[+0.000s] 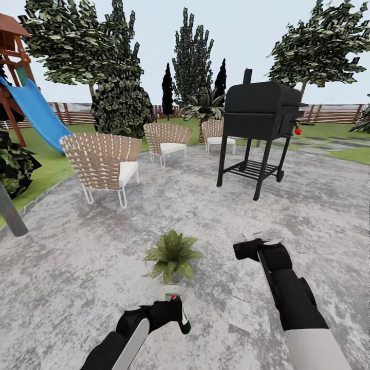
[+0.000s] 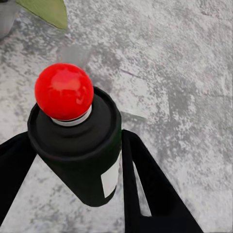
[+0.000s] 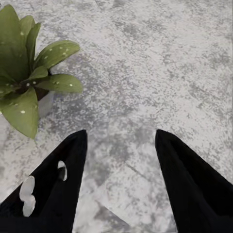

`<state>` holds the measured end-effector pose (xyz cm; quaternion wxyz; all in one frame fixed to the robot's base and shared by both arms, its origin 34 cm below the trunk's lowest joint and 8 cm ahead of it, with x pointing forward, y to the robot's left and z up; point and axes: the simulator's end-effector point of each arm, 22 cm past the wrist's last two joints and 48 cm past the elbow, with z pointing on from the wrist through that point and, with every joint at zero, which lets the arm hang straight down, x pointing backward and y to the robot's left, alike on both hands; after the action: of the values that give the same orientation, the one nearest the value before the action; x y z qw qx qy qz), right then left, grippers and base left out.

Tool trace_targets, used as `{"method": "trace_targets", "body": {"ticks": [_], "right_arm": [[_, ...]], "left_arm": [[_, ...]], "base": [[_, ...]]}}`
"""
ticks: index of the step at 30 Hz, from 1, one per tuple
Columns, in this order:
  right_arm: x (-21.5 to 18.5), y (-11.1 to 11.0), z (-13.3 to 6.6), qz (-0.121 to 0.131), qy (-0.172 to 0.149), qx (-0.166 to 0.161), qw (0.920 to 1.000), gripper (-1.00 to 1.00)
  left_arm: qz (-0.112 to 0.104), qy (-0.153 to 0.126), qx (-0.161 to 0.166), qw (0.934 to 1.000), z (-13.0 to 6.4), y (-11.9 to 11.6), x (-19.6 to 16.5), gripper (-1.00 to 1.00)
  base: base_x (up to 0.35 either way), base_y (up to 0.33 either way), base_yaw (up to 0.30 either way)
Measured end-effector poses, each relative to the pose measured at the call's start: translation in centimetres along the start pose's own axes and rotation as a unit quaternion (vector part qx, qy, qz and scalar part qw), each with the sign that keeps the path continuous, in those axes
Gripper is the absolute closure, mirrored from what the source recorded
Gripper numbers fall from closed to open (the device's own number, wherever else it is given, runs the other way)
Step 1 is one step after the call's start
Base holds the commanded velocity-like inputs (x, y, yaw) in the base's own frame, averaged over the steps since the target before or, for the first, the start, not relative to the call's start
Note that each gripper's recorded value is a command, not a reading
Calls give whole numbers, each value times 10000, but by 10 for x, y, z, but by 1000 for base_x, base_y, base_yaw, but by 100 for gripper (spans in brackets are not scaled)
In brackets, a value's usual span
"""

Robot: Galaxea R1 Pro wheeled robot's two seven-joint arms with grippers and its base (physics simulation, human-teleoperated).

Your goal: Pick up the pesticide atomizer in the garden and spray insectifuge to fully cover both potted plants in the garden.

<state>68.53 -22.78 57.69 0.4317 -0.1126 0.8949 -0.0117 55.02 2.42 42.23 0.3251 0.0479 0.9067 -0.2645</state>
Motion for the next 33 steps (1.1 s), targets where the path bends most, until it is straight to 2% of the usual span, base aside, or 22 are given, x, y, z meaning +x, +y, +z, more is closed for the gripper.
{"method": "trace_targets", "body": {"ticks": [2, 3, 5, 6, 8, 12, 14, 20, 22, 23, 27, 33], "right_arm": [[6, 1, 4, 22, 86, -23, 10000, -100], [11, -1, 5, 91, 122, -48, 9999, -100], [16, -8, 5, 278, 115, -102, 9995, -100], [19, -13, 5, 363, 108, -124, 9992, -100], [31, -26, 6, 306, 55, -73, 9995, -100], [42, -42, 7, 34, -281, 30, 9996, -100], [58, -59, 8, 162, -268, 142, 9994, -100], [62, -64, 7, 223, -261, 177, 9993, -100], [82, -71, 13, 354, -160, 223, 9990, -100], [97, -68, 17, 427, -10, 203, 9989, -100], [132, -60, 25, 573, 425, 126, 9974, -100], [145, -56, 28, 609, 577, 93, 9964, -100]], "left_arm": [[6, 2, -232, 9997, -1, 12, 0, 100], [19, -9, -428, 9991, -3, 21, -1, 100], [7, 25, -569, 9984, -7, 27, 4, 100], [13, 15, -622, 9981, -13, 30, 6, 100], [-56, -80, -768, 9970, -28, 47, 3, 100], [-146, -115, -846, 9962, -44, 58, 3, 100], [-133, -143, -854, 9962, -53, 55, 2, 100], [-129, -149, -888, 9959, -55, 56, 2, 100], [-124, -176, -1059, 9941, -59, 62, 1, 100], [-122, -193, -1146, 9931, -61, 65, 1, 100], [-133, -224, -1218, 9922, -64, 67, -1, 100], [-164, -224, -1153, 9929, -64, 64, -1, 100]], "base": [[-225, 212, 0], [-199, 235, 0], [-144, 252, 0], [-69, 217, 0], [-40, 125, 0], [-13, 41, 0], [-4, 12, 0], [-3, 11, 0], [-1, 4, 0], [0, 1, 0], [0, 0, 0], [0, 0, 0]]}}
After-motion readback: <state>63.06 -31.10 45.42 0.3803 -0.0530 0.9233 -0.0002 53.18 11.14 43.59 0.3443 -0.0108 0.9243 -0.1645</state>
